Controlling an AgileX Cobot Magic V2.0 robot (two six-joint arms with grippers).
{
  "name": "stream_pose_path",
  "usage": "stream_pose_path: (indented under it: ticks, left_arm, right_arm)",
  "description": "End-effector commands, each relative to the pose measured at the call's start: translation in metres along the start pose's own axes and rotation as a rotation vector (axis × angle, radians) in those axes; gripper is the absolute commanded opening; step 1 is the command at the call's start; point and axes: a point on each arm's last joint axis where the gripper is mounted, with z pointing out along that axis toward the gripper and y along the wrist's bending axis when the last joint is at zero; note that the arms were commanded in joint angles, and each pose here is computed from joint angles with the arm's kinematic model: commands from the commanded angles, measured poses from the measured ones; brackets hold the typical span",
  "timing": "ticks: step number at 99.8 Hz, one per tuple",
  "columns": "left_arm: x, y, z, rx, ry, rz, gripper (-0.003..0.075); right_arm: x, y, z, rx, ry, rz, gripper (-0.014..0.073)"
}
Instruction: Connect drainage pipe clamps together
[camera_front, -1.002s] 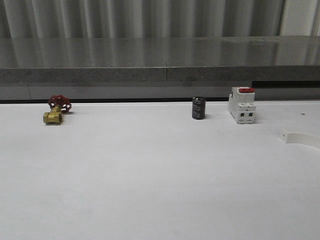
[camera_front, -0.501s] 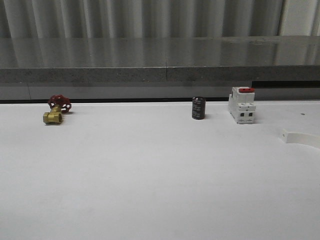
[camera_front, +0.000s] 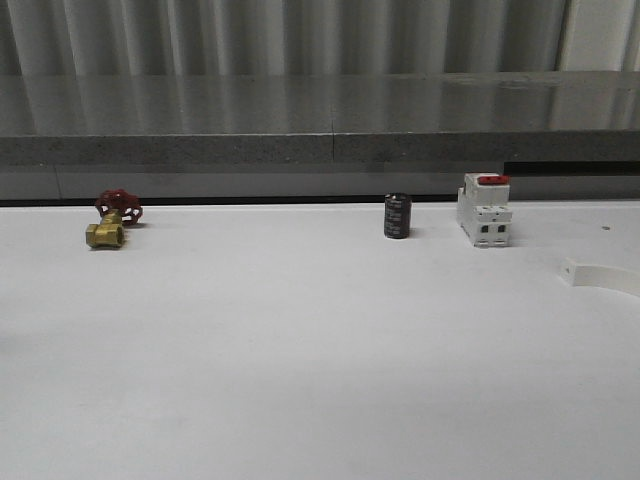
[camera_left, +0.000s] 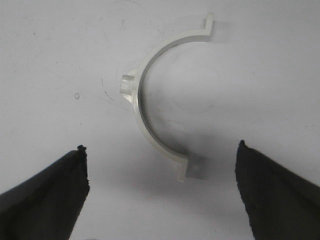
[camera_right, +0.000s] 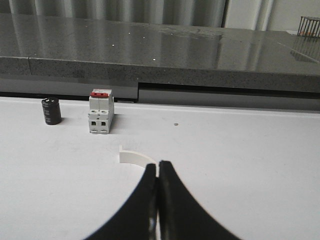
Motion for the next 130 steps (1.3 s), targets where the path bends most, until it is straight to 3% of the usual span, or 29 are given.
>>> stream_pose_path:
  ticks: [1,38,96,107,130]
  left_arm:
    - [-0.017,0.006,-0.001,-0.008,-0.05,0.012,0.0578]
    - [-0.044,0.021,0.064,-0.018,0.028,0.051,0.0578]
    - [-0.042,0.025,0.097,-0.015,0.082,0.073,0.0571]
    - [-0.043,0.025,0.097,-0.017,0.067,0.077,0.0501]
    - [-0.046,0.025,0.097,-0.022,0.043,0.101,0.0209]
  right_arm:
    - [-0.014,-0.001,-0.003,0.007,-0.121,-0.007,-0.0067]
    - [-0.014,-0.001,-0.003,0.007,-0.121,-0.007,-0.0067]
    - [-0.014,-0.001,-0.003,0.007,-0.121,-0.007,-0.0067]
    - [-0.014,-0.001,-0.003,0.007,-0.121,-0.007,-0.0067]
    - [-0.014,-0.001,-0.003,0.007,-0.121,-0.007,-0.0067]
